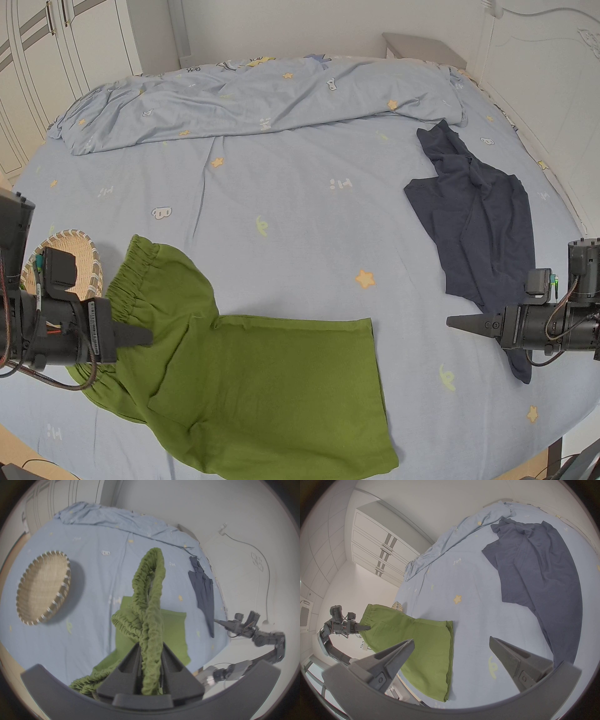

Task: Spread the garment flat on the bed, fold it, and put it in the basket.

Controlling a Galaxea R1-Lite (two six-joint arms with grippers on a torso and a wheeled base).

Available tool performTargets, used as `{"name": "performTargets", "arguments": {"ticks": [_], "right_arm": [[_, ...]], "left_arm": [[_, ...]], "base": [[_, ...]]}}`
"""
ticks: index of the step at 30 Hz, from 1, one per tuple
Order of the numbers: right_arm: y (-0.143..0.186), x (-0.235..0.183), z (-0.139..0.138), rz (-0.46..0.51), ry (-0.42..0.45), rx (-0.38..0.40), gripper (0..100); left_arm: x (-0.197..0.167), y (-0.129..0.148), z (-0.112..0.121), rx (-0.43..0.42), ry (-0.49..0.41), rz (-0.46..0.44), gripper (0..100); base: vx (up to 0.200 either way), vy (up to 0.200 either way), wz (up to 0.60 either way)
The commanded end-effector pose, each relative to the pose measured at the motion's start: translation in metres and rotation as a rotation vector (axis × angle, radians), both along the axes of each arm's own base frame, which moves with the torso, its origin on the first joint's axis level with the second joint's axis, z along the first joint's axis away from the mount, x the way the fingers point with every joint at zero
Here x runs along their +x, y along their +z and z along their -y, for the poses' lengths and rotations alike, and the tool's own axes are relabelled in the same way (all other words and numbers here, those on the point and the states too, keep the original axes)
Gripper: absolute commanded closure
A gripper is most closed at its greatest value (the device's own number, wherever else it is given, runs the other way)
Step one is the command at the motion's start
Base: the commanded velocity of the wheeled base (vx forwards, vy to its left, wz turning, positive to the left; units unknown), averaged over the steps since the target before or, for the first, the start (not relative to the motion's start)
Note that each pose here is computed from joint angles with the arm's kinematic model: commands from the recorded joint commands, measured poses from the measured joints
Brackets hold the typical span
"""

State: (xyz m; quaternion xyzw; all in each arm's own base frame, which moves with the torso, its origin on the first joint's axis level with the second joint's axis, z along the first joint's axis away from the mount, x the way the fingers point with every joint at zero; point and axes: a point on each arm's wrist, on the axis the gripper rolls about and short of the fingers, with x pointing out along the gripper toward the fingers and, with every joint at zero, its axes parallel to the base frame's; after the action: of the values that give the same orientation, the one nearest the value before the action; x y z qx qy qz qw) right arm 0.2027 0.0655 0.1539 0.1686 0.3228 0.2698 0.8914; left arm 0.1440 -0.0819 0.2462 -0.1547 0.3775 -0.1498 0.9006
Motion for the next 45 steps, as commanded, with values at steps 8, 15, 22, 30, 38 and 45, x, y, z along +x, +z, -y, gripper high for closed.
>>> {"name": "performTargets", "arguments": {"ticks": [8,15,22,30,38,45], "right_arm": [[-0.004,0.001,-0.001,-0.019,0.004,-0.005,0],[-0.005,0.001,-0.001,-0.02,0.005,-0.006,0],[-0.006,0.0,-0.001,-0.025,0.005,-0.007,0],[-0.008,0.002,-0.002,-0.03,-0.008,-0.021,0],[-0.008,0.001,-0.004,-0.029,0.0,-0.022,0],[-0.008,0.001,-0.004,-0.029,0.002,-0.022,0]], "left_arm": [[0.011,-0.016,0.066,-0.071,-0.004,-0.209,100],[0.023,-0.043,0.094,-0.072,0.115,-0.296,100],[0.028,-0.046,0.1,-0.111,0.145,-0.26,100],[0.022,-0.047,0.122,-0.247,0.095,-0.171,100],[0.013,-0.058,0.139,-0.235,0.056,-0.145,100],[0.015,-0.065,0.144,-0.235,0.049,-0.143,100]], "base": [[0.0,0.0,0.0],[0.0,0.0,0.0],[0.0,0.0,0.0],[0.0,0.0,0.0],[0.0,0.0,0.0],[0.0,0.0,0.0]]}}
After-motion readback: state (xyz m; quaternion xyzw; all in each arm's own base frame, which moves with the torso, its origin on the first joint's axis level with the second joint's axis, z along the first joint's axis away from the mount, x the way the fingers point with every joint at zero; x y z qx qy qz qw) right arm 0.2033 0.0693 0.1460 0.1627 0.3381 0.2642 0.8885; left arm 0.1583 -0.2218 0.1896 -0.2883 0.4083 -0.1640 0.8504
